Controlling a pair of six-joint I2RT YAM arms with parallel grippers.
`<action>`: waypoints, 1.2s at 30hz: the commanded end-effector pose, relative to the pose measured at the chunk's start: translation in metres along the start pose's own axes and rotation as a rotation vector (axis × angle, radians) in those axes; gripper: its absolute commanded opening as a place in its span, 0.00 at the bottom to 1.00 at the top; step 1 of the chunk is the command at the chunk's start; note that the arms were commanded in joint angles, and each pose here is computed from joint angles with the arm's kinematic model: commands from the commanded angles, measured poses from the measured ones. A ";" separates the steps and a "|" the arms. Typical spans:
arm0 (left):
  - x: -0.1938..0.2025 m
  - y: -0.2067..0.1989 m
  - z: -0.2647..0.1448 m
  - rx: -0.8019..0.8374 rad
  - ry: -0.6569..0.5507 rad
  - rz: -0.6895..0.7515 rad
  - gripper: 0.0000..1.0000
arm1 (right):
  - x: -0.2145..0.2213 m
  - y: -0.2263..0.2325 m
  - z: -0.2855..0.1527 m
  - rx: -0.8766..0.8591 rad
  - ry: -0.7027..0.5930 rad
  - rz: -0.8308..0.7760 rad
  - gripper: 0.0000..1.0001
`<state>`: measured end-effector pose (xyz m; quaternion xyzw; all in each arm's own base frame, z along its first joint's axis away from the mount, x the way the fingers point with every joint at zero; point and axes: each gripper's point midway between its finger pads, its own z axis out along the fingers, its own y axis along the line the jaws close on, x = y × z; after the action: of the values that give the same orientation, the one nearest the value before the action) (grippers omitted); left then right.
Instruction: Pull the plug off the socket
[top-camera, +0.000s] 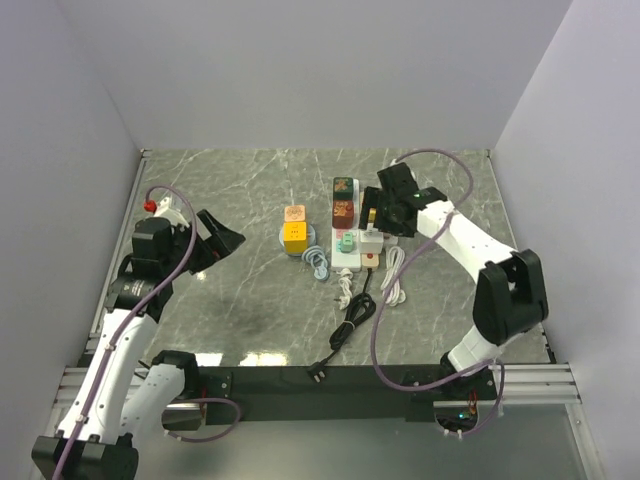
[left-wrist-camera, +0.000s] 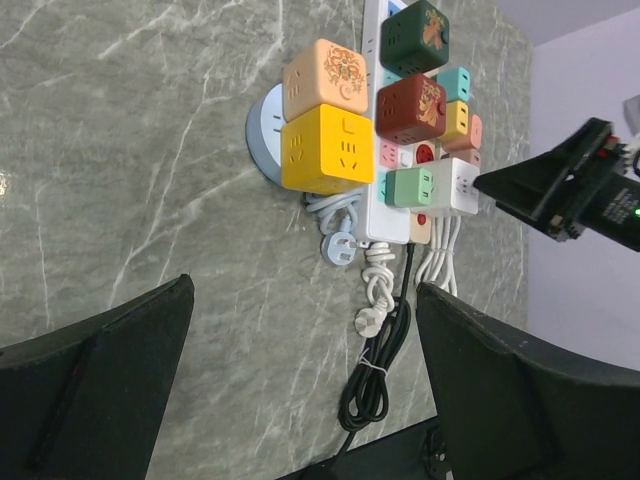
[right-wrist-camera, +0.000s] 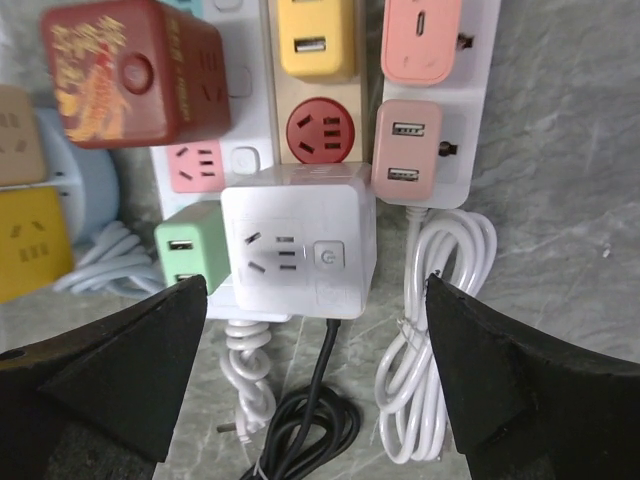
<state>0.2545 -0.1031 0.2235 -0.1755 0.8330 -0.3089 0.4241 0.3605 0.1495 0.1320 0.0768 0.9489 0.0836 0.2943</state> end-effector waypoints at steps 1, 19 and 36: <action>-0.009 -0.009 0.003 0.038 -0.026 0.035 0.99 | -0.007 0.008 0.008 0.016 -0.015 -0.030 0.96; -0.004 0.008 0.006 -0.029 -0.019 0.055 0.99 | 0.015 0.060 0.059 -0.172 0.100 -0.036 0.83; -0.011 0.006 0.007 -0.041 -0.029 0.058 0.99 | 0.027 0.192 0.057 -0.462 0.209 -0.153 0.76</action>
<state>0.2627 -0.0961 0.2124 -0.1743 0.8426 -0.2808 0.4252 0.3912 0.2501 0.0643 -0.0050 0.9736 0.1324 0.1858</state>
